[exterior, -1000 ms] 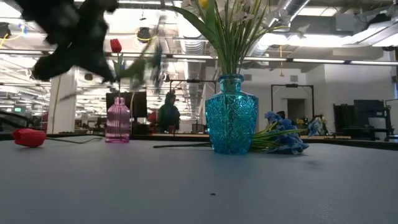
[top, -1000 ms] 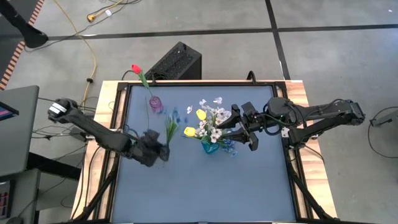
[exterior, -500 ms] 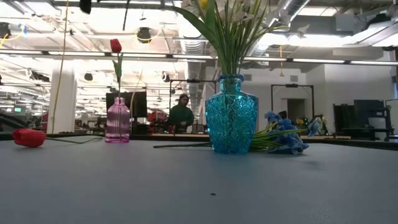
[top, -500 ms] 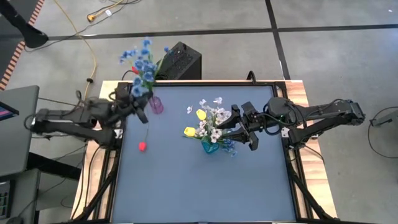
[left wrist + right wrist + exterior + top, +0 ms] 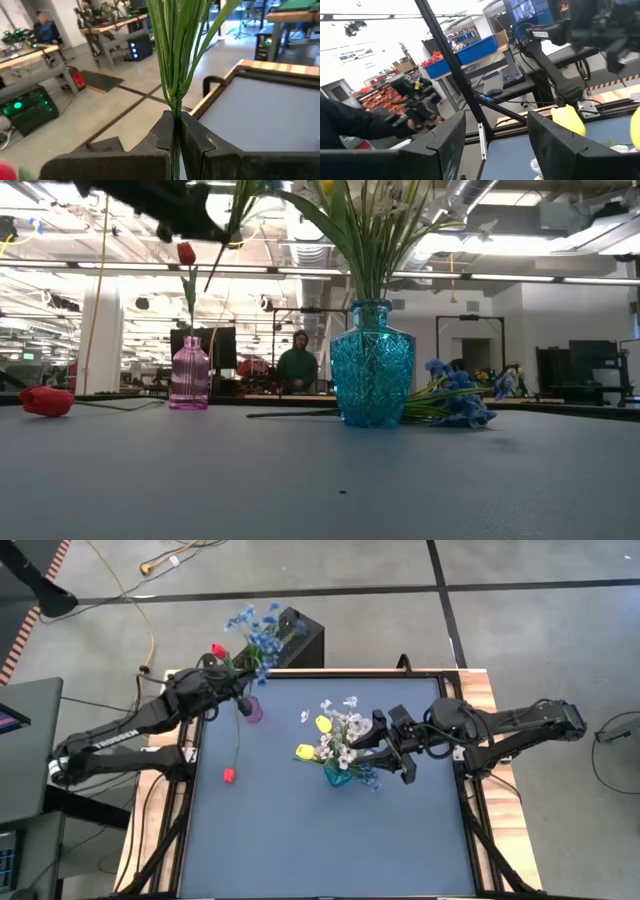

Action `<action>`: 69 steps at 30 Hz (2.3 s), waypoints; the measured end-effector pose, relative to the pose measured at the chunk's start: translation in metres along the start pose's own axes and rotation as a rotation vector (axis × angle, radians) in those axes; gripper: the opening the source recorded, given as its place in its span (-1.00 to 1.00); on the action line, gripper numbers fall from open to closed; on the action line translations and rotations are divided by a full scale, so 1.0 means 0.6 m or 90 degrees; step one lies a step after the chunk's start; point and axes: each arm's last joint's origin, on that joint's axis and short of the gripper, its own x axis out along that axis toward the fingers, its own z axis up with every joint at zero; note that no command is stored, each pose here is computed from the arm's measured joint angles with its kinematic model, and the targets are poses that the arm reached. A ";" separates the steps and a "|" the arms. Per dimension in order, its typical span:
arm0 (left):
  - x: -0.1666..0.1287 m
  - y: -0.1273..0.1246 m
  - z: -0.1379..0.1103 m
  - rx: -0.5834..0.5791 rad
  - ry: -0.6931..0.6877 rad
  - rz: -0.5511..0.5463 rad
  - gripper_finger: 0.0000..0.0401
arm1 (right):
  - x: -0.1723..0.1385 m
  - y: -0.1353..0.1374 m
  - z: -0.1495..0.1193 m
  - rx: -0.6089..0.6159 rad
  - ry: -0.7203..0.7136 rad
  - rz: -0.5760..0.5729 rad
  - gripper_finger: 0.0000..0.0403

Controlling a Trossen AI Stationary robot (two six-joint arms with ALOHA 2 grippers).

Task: Sort flowers into vase by color
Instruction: Put the left blue flower into the violet vase

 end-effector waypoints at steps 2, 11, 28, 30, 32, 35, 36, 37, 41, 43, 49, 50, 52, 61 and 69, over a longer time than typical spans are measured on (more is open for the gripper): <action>0.007 0.009 -0.019 -0.004 0.002 0.018 -1.00 | 0.000 0.002 -0.001 0.000 0.002 0.003 0.18; 0.020 0.018 -0.079 0.003 -0.004 0.032 -1.00 | 0.001 0.006 -0.003 0.006 0.005 0.009 0.18; 0.021 0.021 -0.145 0.008 -0.005 0.071 -1.00 | 0.000 0.002 -0.001 0.050 -0.005 -0.010 0.18; 0.021 0.022 -0.149 -0.004 -0.003 0.072 -1.00 | 0.001 0.002 -0.002 0.050 -0.003 -0.011 0.18; 0.021 0.021 -0.152 -0.009 0.000 0.066 -1.00 | 0.001 0.001 -0.004 0.055 0.005 -0.014 0.18; 0.021 0.020 -0.153 -0.008 0.005 0.061 -1.00 | 0.000 -0.001 -0.013 0.076 0.045 -0.016 0.18; 0.021 0.020 -0.153 -0.008 0.005 0.061 -1.00 | -0.001 -0.001 -0.017 0.081 0.067 -0.009 0.18; 0.021 0.020 -0.154 -0.009 0.006 0.061 -1.00 | -0.004 -0.002 -0.020 0.090 0.088 -0.007 0.18; 0.021 0.019 -0.154 -0.010 0.005 0.047 -1.00 | -0.013 0.009 -0.028 0.124 0.134 0.006 0.14; 0.022 0.018 -0.155 -0.009 0.006 0.033 -1.00 | -0.016 0.018 -0.029 0.132 0.137 0.021 0.10; 0.029 0.016 -0.161 -0.010 0.022 0.030 -1.00 | -0.035 0.044 -0.029 0.189 0.157 0.046 -0.01; 0.030 0.016 -0.163 -0.010 0.026 0.029 -1.00 | -0.040 0.048 -0.032 0.203 0.173 0.044 -0.03; 0.032 0.016 -0.164 -0.011 0.028 0.028 -1.00 | -0.052 0.054 -0.043 0.231 0.224 0.027 -0.07; 0.033 0.014 -0.164 -0.031 0.026 0.017 -1.00 | -0.125 0.045 -0.091 0.290 0.409 -0.215 -0.33; 0.032 0.015 -0.168 -0.014 0.045 0.028 -1.00 | -0.128 0.048 -0.079 0.261 0.358 -0.204 -0.43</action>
